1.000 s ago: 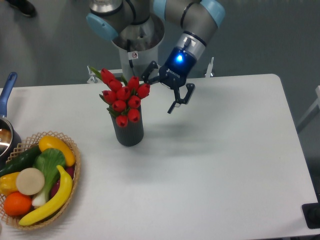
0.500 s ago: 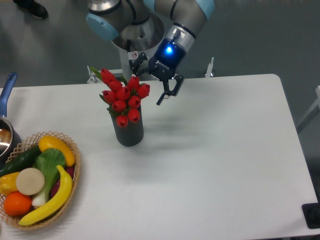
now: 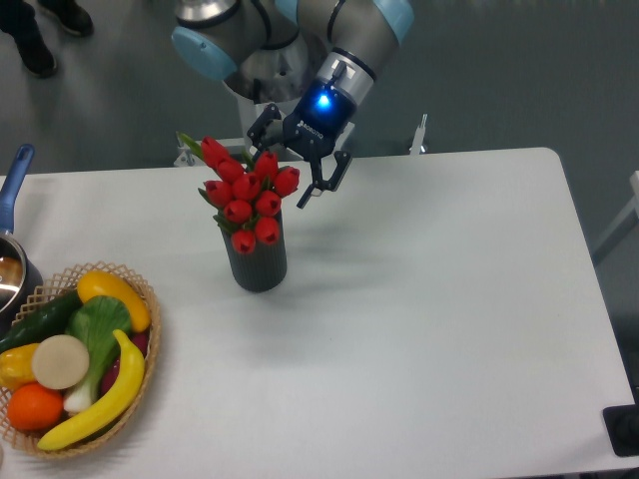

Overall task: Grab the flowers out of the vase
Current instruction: 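Lower the gripper around the tulip stems above the vase rim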

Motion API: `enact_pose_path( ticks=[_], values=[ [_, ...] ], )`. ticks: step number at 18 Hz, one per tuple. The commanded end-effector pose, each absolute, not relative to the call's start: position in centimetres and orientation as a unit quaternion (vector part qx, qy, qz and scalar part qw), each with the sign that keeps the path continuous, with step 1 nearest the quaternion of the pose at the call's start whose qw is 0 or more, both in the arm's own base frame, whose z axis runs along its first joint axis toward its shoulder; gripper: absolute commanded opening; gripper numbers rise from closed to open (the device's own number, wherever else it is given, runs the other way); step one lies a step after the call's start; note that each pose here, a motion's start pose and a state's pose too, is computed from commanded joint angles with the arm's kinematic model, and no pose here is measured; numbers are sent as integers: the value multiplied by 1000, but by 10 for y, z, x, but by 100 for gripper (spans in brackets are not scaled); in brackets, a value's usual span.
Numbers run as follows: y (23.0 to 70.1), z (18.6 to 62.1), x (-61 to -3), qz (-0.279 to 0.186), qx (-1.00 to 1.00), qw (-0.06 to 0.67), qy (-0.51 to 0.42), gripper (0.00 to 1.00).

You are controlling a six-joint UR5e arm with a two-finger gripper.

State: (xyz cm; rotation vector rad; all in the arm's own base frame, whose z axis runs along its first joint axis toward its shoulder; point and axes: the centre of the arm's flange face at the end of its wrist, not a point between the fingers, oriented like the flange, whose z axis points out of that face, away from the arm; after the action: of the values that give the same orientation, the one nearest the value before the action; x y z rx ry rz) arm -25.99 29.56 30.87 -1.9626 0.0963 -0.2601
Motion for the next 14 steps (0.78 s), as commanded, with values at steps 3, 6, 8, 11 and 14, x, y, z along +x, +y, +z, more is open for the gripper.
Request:
enact_pose_path(
  ticks=[3,6,8,11,14],
  values=[
    [299,308,-260,-118,-818,562,40,100],
    [305,301,-262,-126,-815,563,49,100],
    [312,295,-262,-134,-812,565,60,100],
    [327,293,-263,-152,-796,582,71,100],
    [330,289,-265,-153,-792,587,78,100]
  ],
)
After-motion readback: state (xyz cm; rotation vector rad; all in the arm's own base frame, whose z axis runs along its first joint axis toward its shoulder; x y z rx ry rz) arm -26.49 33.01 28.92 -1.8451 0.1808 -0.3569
